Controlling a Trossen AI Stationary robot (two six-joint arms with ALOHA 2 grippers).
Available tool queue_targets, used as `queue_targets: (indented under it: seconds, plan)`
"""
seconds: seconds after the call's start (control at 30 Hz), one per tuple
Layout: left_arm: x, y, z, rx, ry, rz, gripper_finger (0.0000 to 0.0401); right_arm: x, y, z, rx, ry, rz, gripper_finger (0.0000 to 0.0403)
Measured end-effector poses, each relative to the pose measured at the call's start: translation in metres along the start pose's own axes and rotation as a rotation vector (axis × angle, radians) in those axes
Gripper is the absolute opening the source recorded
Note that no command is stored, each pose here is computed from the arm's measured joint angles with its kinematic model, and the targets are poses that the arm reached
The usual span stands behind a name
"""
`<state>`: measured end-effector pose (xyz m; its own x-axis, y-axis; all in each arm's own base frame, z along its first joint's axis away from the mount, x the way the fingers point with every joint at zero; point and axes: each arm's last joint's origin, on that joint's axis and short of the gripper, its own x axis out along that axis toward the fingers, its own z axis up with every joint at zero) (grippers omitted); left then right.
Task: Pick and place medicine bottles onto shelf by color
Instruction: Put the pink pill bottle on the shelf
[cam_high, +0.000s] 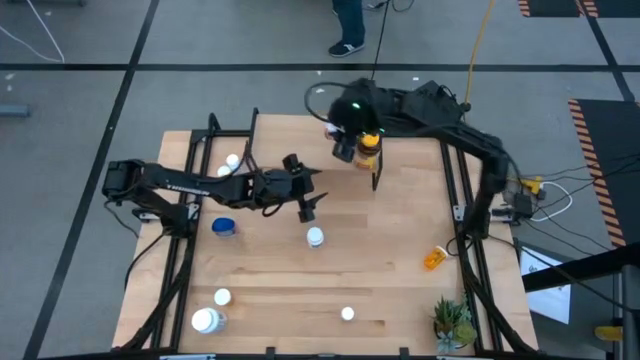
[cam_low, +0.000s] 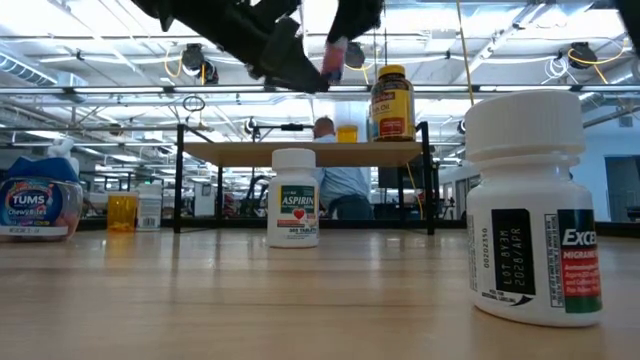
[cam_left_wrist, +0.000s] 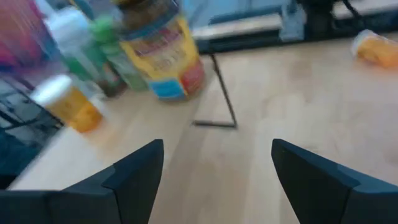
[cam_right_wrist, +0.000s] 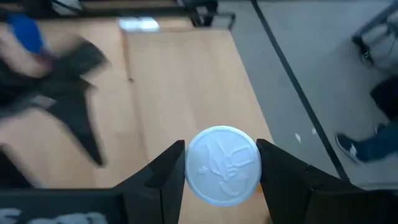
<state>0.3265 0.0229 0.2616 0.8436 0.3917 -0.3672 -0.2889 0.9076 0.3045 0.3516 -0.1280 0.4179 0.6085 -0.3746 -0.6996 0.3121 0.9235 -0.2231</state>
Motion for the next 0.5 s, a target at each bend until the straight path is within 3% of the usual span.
queue_targets:
  seconds: [0.23,0.5]
  plan:
    - [-0.026,0.014,0.004,-0.015,0.055,0.022,0.0303,0.065,-0.023,-0.015,0.024,0.198,-0.001,0.0161]
    - [-0.037,0.018,0.001,-0.012,0.104,0.020,0.0303,0.087,-0.039,-0.025,0.080,0.254,0.038,0.0161]
